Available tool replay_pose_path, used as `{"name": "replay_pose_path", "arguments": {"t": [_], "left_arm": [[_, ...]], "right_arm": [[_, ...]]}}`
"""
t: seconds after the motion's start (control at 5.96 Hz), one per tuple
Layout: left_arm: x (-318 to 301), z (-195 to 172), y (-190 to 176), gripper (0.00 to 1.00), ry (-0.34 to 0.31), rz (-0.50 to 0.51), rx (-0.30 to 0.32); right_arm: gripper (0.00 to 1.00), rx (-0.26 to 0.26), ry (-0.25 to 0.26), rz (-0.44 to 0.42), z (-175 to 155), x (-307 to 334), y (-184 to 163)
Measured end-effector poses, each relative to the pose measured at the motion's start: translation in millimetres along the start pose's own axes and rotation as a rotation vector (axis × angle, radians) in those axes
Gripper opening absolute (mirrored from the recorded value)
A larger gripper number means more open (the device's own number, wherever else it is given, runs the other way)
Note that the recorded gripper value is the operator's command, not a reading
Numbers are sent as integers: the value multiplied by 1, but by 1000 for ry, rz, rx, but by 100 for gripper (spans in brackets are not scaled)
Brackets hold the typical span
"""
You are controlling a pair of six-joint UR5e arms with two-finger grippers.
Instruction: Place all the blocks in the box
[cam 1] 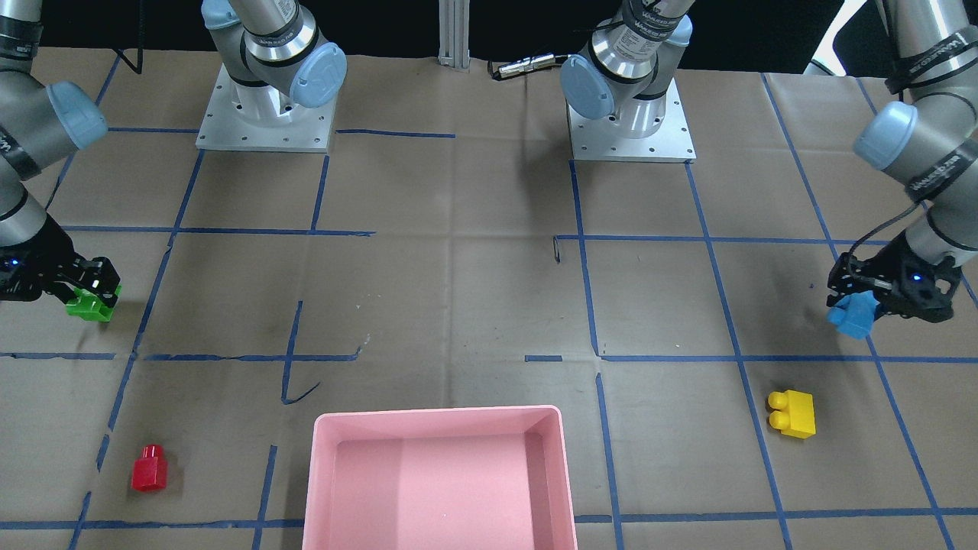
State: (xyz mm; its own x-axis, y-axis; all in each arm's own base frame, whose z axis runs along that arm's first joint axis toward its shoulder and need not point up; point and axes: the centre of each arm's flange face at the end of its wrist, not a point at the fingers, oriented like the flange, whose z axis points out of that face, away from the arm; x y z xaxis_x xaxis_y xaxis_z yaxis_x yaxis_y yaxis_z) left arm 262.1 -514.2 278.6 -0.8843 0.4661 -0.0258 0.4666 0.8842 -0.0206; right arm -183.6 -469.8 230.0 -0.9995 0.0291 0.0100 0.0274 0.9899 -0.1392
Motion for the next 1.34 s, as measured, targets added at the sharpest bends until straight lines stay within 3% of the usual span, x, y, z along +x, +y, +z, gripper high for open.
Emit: {"name": "replay_pose_path", "arguments": {"t": [0.34,0.67,1.01,1.34], "left_arm": [[-13,-90,-55,11,4,-26,1],[37,-141,-139,11,-12,-168,35],[132,-155,-232,11,4,-374,75],[226,-158,-336,11,45,-556,104]], "right_arm": [[6,121,66,-66,-82,-20,-41],[6,174,62,-130,-117,-69,-70],[6,192,12,-125,-143,-139,-97],[5,207,-93,-98,-151,-217,-104]]}}
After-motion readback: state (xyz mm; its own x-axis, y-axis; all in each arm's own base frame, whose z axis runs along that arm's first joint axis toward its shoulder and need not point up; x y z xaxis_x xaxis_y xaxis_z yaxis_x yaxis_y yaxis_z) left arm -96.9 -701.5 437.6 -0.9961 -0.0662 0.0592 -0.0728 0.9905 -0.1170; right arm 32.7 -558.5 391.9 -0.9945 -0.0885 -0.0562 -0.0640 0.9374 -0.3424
